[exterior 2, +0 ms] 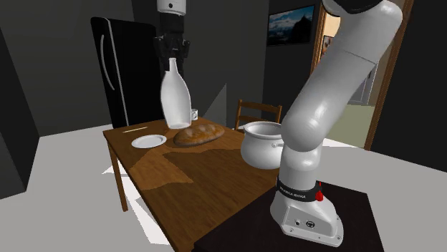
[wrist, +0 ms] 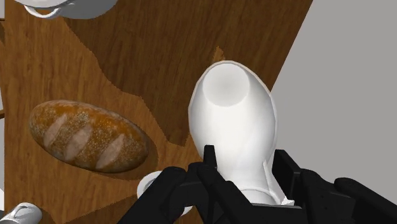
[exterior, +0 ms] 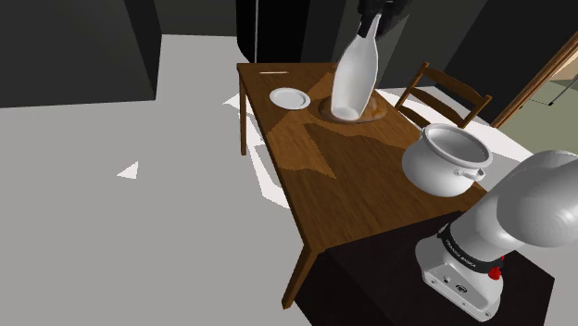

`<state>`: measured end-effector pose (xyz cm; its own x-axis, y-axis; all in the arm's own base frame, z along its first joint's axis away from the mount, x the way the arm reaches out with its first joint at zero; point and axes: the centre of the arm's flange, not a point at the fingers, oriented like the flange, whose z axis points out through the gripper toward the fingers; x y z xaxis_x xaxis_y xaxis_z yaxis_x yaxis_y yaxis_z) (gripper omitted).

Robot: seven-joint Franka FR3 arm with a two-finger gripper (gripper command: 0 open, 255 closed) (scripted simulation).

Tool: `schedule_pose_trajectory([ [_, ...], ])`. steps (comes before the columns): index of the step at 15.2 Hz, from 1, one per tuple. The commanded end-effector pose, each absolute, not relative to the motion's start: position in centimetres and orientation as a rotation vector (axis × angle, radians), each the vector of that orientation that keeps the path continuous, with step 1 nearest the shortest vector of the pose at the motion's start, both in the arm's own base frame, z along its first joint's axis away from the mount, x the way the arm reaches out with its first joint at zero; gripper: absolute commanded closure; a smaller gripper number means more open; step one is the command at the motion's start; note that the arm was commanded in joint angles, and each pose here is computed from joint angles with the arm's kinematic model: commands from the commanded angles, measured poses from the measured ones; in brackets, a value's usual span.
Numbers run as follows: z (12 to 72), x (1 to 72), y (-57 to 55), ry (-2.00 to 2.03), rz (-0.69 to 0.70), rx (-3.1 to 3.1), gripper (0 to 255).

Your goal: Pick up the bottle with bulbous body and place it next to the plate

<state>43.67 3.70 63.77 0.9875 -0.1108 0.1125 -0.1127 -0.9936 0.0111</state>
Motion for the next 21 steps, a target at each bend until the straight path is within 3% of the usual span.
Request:
schedule_pose_trajectory([
  [1, 62.5, 45.8, 3.3, -0.175, 0.177, 3.114, 255],
  [21, 49.6, 68.4, -1.2, -0.175, 0.177, 3.114, 255],
])
